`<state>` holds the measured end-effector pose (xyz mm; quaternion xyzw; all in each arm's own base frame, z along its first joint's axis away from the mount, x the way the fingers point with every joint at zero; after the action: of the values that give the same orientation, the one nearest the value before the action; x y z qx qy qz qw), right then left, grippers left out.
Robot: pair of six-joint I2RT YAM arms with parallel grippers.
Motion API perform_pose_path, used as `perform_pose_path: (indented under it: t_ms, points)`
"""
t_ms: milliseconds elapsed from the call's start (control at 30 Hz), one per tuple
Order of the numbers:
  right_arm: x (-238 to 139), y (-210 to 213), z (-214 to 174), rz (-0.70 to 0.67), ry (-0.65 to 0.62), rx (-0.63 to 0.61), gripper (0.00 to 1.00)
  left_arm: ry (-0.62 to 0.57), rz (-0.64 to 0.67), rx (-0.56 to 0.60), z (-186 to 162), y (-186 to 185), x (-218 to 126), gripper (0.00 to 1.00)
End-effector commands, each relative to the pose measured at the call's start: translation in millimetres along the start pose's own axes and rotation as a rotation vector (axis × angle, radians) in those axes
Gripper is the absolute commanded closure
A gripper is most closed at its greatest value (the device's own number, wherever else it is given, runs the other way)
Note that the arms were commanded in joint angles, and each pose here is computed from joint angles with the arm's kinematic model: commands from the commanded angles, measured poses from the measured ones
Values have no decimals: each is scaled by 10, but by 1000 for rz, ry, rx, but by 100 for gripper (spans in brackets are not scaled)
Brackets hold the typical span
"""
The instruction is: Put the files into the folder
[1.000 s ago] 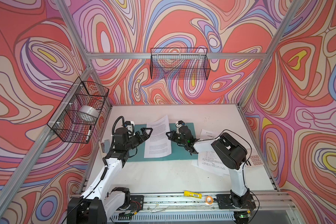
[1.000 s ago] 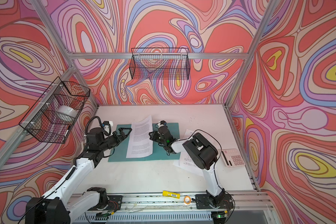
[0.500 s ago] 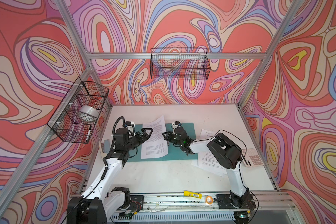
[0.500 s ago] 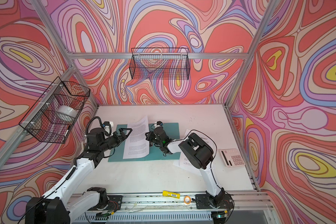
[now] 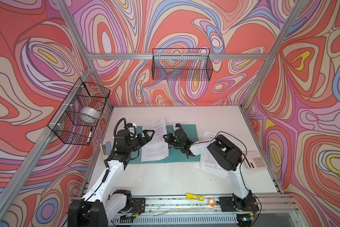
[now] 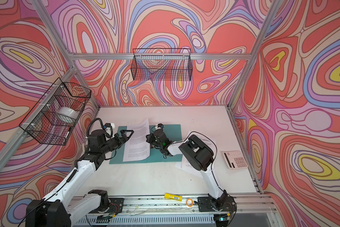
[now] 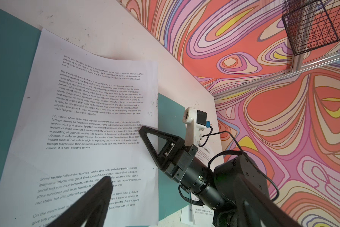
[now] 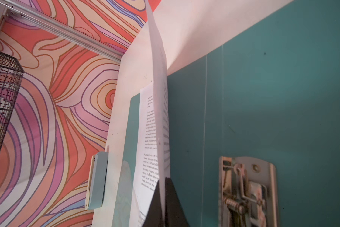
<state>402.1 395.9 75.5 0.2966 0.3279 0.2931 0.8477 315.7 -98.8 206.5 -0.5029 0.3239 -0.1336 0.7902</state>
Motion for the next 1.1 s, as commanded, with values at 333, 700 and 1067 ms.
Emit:
perform_pose_path:
  t_ms: [333, 700, 1067]
  points:
    - [51, -47, -136, -46, 4, 19, 100, -4, 3, 8, -9, 5, -10, 4]
    - [-58, -122, -65, -109, -56, 33, 100, -6, 10, 6, -6, 13, -11, 5]
    - [40, -111, -110, -105, -39, 46, 100, -3, 16, 3, -9, 32, -2, 5]
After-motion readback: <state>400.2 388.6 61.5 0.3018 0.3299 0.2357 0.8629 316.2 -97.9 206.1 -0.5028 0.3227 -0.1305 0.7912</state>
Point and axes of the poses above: each gripper's point midway between its finger pads, its own x axis out along the fingers, its own y axis along the line the jaws close on, z = x × y, the point moved 2 cm from there along -x, back along the fingers, and after that the axes turned 13 degrees about -x, right-handed, at the moved point
